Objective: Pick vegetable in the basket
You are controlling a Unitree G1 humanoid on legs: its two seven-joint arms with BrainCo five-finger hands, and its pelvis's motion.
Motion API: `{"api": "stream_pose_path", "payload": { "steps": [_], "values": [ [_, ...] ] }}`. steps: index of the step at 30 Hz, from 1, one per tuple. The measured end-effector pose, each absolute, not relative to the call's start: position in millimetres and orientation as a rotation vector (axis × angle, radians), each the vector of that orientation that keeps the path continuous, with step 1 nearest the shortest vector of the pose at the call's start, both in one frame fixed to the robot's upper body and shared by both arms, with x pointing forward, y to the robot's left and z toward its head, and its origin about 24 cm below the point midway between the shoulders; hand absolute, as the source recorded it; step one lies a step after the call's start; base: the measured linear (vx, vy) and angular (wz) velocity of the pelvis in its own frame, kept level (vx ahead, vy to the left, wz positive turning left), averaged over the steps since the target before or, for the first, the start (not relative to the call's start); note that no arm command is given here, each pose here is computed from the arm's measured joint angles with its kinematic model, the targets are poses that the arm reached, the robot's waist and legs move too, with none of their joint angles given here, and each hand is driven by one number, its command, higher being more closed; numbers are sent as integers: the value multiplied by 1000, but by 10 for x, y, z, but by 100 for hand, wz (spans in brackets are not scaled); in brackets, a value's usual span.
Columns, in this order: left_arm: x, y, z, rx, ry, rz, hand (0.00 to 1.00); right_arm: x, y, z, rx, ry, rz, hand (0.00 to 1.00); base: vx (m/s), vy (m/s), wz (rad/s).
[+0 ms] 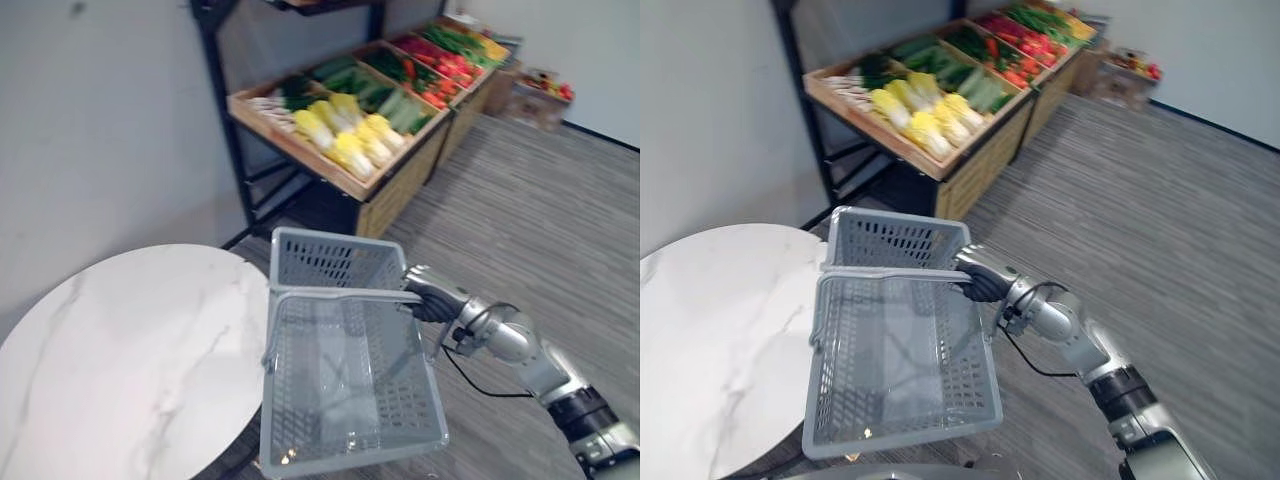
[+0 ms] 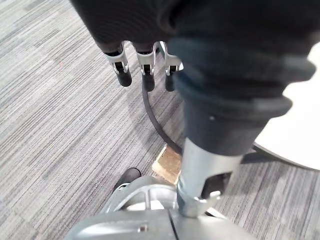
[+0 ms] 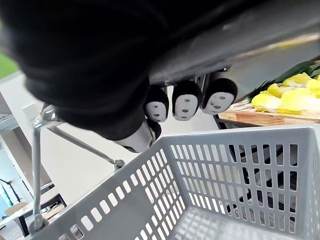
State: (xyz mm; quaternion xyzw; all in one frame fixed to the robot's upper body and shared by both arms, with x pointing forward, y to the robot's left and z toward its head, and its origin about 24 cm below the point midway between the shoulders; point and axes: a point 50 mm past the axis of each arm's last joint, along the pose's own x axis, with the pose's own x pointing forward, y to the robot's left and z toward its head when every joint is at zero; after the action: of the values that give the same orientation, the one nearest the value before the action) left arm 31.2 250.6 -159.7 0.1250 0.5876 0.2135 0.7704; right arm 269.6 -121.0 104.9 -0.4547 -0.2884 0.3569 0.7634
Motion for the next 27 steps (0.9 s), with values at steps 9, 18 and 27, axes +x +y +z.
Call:
{"api": "stream_pose_path", "payload": {
  "steps": [9, 18, 27],
  "values": [
    [368, 2571, -1573, 302, 1254, 478, 0, 2665, -1231, 1040, -985, -558, 792, 100, -151, -117, -43],
    [323, 2285, -1650, 241, 1286, 416, 0, 2546, -1333, 874, -902, -456, 772, 100, -22, 92, -99],
    [398, 2236, -1643, 264, 1268, 380, 0, 2385, -1443, 592, -899, -326, 732, 100, 25, 137, -26]
  ]
}}
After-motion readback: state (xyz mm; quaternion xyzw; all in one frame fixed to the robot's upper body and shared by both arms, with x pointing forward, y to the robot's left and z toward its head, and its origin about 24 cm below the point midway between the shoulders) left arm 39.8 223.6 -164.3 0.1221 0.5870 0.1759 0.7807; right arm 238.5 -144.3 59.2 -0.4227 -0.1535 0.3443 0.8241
